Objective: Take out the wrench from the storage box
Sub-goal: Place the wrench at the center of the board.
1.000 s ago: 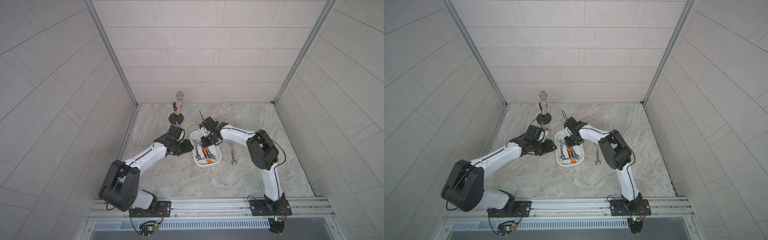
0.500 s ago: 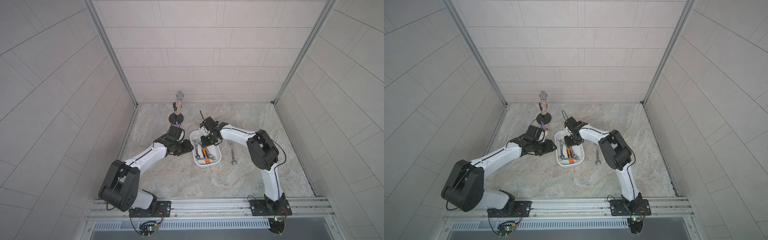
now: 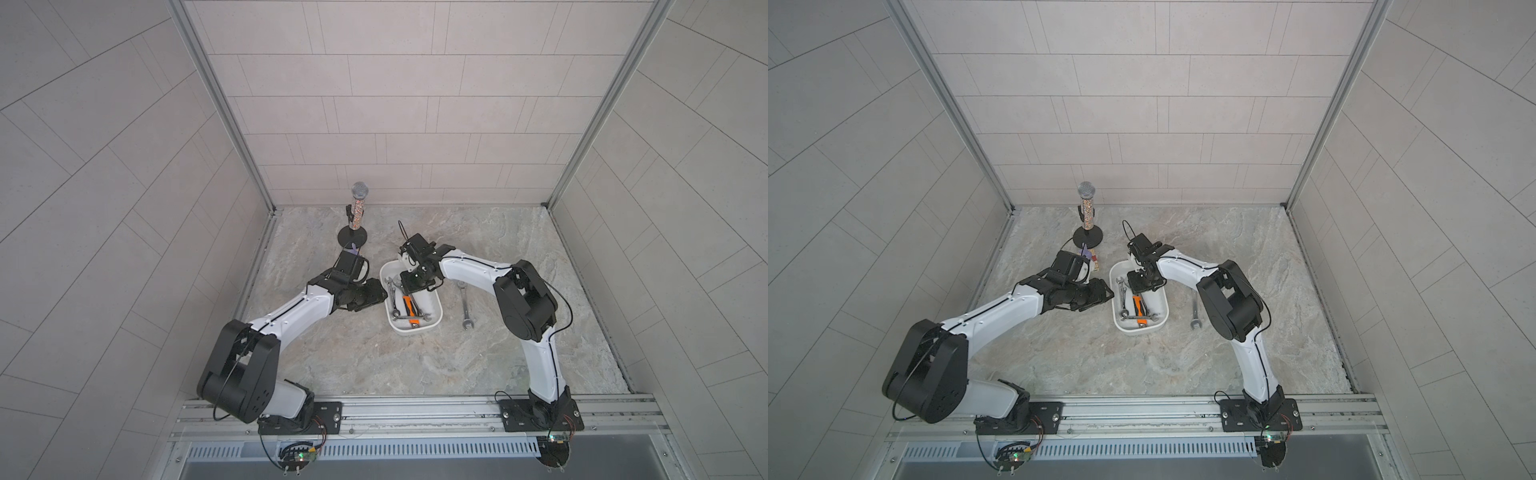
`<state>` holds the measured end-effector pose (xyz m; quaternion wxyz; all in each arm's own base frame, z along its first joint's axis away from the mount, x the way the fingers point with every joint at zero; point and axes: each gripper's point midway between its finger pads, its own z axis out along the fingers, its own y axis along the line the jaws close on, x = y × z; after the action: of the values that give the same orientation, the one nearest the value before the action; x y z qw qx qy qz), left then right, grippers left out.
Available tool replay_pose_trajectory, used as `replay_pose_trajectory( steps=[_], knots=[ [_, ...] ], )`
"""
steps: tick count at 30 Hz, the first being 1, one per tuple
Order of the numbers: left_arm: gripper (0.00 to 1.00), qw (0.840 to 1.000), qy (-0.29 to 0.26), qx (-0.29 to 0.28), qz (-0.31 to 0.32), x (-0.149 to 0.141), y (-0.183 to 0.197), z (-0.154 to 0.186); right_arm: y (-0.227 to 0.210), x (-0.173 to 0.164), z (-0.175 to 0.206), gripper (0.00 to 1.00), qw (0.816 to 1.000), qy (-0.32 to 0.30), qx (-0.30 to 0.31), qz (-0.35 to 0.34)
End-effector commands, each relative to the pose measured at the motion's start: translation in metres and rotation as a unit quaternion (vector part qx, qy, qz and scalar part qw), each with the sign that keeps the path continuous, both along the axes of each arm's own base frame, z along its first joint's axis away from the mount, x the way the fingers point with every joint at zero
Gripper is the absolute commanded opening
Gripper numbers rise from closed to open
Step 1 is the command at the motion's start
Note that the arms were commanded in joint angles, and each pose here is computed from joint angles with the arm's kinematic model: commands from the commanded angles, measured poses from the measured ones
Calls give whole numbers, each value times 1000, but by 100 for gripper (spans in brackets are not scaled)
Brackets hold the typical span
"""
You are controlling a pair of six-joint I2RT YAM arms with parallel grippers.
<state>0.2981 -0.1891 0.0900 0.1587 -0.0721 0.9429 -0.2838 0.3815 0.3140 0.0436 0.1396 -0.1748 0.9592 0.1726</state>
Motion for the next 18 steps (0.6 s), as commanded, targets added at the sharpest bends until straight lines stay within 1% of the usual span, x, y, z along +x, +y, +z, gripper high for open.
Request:
replay_pose_trajectory(
  steps=[1, 6, 10, 12, 14, 15, 18],
  knots=[
    [56, 1000, -4, -4, 0, -1, 2, 2, 2, 6, 41, 0, 999, -29, 14, -12],
    [56, 1000, -7, 1, 1, -1, 4, 3, 4, 15, 106, 0, 995, -72, 68, -20],
    [56, 1000, -13, 9, -2, -2, 7, 5, -25, 18, 144, 0, 990, -97, 94, -38],
    [56, 1000, -18, 16, -5, -2, 8, 7, -51, 18, 153, 0, 989, -109, 87, -48],
    [56, 1000, -21, 21, -6, 0, 8, 9, -88, 18, 152, 0, 989, -120, 60, -59],
    [56, 1000, -19, 22, -8, 0, 7, 11, -106, 17, 147, 0, 989, -121, 44, -70],
    [56, 999, -16, 32, -30, -5, -1, 14, -160, 16, 116, 0, 988, -113, -14, -108]
  ],
)
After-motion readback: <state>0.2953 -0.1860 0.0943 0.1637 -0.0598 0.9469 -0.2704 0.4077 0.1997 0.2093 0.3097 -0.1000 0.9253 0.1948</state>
